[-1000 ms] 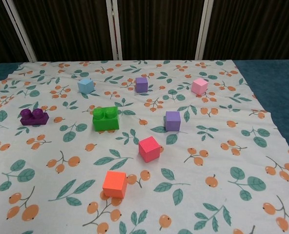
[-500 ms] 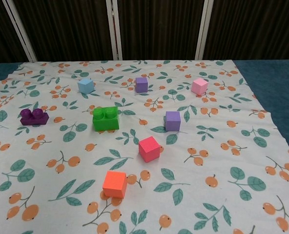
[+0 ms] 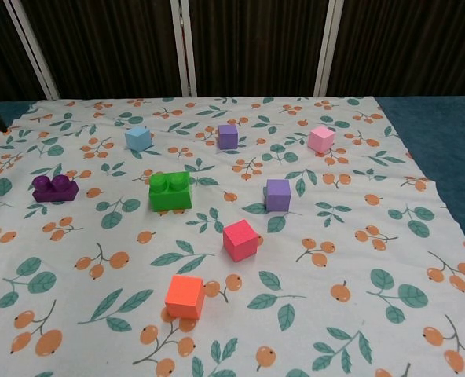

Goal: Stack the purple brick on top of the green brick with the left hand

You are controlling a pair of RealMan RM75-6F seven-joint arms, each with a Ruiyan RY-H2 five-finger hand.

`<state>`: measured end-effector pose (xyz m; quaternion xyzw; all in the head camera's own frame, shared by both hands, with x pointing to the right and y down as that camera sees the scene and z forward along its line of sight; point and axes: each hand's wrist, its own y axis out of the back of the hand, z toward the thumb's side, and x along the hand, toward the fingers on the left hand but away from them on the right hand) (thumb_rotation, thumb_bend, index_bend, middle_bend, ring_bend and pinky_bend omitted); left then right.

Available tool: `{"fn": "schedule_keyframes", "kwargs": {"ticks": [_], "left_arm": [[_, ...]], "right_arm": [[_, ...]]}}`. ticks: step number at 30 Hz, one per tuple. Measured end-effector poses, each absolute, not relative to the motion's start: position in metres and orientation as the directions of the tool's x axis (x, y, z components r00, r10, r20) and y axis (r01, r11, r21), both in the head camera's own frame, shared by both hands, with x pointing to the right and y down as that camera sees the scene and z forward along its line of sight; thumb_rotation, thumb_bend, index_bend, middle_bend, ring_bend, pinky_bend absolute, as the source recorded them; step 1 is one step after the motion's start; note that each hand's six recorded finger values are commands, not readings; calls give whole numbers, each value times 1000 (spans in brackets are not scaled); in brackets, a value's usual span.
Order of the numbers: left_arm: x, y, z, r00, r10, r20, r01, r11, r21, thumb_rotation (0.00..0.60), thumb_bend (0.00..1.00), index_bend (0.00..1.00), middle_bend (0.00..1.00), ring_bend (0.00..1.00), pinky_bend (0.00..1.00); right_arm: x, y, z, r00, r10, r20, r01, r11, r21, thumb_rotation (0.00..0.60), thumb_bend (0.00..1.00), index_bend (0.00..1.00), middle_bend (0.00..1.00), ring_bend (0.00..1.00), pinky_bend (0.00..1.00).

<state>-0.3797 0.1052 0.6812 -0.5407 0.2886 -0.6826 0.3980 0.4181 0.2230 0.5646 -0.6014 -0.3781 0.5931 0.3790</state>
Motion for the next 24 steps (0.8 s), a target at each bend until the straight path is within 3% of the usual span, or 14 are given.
{"fn": "schedule_keyframes", "kwargs": {"ticks": [13,24], "left_arm": [[-331,105,716,-14,-850,527,304,-506,-807,600,237,244,294,32,115],[-319,112,731,-9,-850,527,332,-500,-800,600,238,245,306,50,115]], "right_arm": [[421,221,567,-5,901,-434,1,-434,-901,600,190,0,2,0,0],[420,223,567,-1,900,-436,1,-436,-900,600,190,0,2,0,0]]}}
